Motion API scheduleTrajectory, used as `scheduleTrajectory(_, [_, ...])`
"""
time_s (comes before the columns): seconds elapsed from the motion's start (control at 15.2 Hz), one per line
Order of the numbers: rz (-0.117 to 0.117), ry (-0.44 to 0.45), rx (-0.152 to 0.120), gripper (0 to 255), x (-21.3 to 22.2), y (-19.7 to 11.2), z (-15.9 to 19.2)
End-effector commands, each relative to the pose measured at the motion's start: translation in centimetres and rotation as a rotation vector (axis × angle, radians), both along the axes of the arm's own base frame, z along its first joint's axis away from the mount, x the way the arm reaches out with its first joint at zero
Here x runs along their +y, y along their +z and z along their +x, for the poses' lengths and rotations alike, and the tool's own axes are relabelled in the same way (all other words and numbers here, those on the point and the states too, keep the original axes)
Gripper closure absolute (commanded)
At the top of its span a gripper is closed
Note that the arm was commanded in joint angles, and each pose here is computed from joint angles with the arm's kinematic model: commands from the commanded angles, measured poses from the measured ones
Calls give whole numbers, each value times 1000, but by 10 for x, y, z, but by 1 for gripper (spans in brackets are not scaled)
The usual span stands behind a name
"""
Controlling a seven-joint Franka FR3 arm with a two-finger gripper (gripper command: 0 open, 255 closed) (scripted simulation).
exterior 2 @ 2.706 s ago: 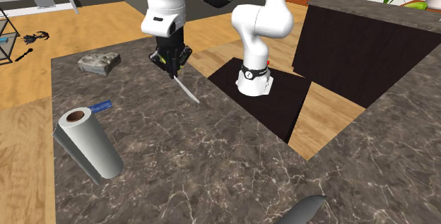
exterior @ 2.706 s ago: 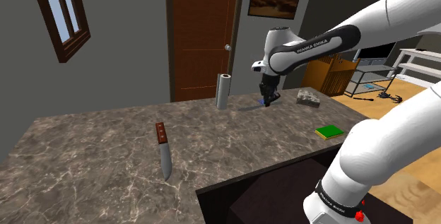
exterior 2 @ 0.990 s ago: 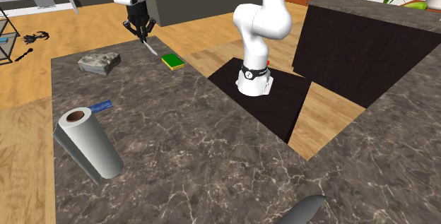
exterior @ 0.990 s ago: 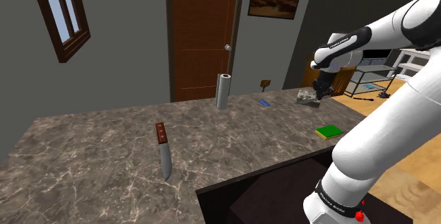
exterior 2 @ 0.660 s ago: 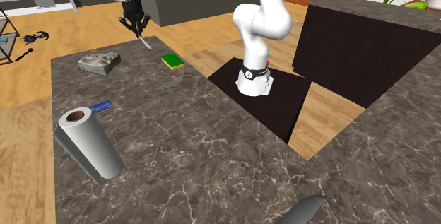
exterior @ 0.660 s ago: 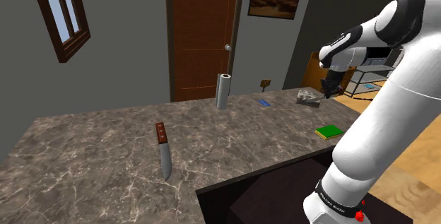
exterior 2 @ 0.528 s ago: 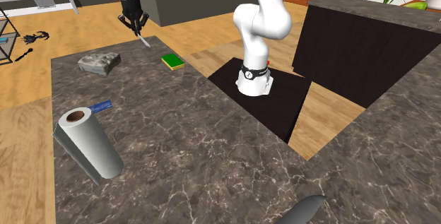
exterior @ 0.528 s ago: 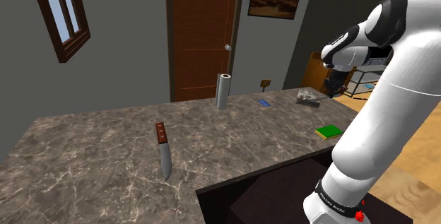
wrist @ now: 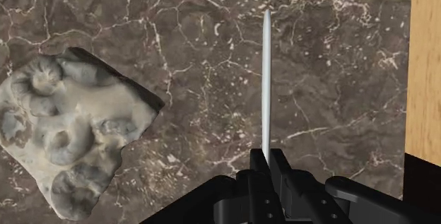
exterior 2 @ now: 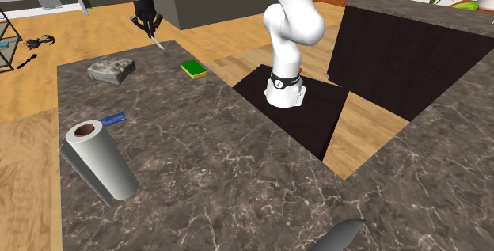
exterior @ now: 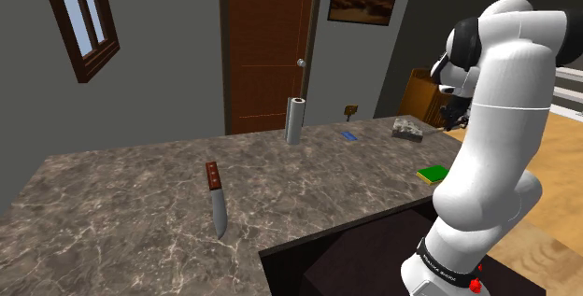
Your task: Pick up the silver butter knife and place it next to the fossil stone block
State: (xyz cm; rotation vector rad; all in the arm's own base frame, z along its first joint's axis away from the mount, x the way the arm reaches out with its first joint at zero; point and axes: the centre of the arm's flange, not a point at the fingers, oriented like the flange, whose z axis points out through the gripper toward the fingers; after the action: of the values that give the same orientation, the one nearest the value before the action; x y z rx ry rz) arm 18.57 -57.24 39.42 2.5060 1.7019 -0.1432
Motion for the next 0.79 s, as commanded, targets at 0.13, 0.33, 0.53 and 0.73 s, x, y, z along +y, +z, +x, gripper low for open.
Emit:
scheduleTrajectory(0.13, [0,1,-1,255,-1,-20,0])
scheduleTrajectory(0.33, [0,1,-1,255,-1,-36,0])
scheduleTrajectory(0.53, [0,1,-1,255,-1,-51,0])
scheduleTrajectory(0.73, [0,1,-1,255,-1,-67,0])
